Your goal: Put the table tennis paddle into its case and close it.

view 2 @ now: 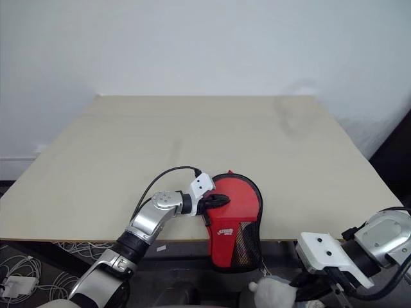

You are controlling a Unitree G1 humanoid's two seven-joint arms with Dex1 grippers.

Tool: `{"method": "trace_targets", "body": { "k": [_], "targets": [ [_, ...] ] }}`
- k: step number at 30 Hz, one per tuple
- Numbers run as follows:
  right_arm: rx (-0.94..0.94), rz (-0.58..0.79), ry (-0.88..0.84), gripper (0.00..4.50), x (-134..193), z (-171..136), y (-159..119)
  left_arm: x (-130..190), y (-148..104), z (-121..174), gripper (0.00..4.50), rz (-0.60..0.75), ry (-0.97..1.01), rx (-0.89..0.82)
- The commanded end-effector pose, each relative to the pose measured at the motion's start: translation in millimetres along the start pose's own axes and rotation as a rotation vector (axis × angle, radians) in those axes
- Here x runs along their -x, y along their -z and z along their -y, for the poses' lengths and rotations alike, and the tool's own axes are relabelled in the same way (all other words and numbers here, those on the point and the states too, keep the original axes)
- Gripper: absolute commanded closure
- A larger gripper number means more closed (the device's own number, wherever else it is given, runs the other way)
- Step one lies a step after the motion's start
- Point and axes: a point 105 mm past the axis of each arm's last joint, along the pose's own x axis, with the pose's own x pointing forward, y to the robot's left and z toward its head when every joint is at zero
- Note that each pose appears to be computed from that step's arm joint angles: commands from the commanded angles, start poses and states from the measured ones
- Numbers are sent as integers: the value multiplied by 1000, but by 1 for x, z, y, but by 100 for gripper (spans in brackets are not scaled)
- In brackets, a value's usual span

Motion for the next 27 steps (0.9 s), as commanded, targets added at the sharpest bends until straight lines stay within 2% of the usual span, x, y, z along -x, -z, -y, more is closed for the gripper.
{"method": "trace_targets", "body": {
  "k": [1,4,8,11,16,20,21,23,27],
  "targets": [
    [-3,51,52,338,8,12,-12,7,36,-4,424,-122,-32,73],
    [-9,97,90,231,17,23,-22,13,26,-11,424,-90,-53,74],
    [-11,211,191,97,33,48,-42,29,-3,-22,424,1,-74,73],
    [-14,297,276,0,40,69,-56,50,-23,-38,338,69,-132,74],
    [-41,441,464,0,54,110,-73,106,-57,-73,159,207,-298,93],
    [-107,565,606,0,60,140,-84,190,-72,-114,25,310,-563,96],
    [-121,588,620,0,59,144,-87,208,-72,-121,3,325,-622,93],
    [-140,617,649,0,57,153,-88,234,-62,-128,3,312,-726,106],
    [-184,644,670,0,43,169,-89,271,-25,-128,3,240,-859,203]
  ]
}}
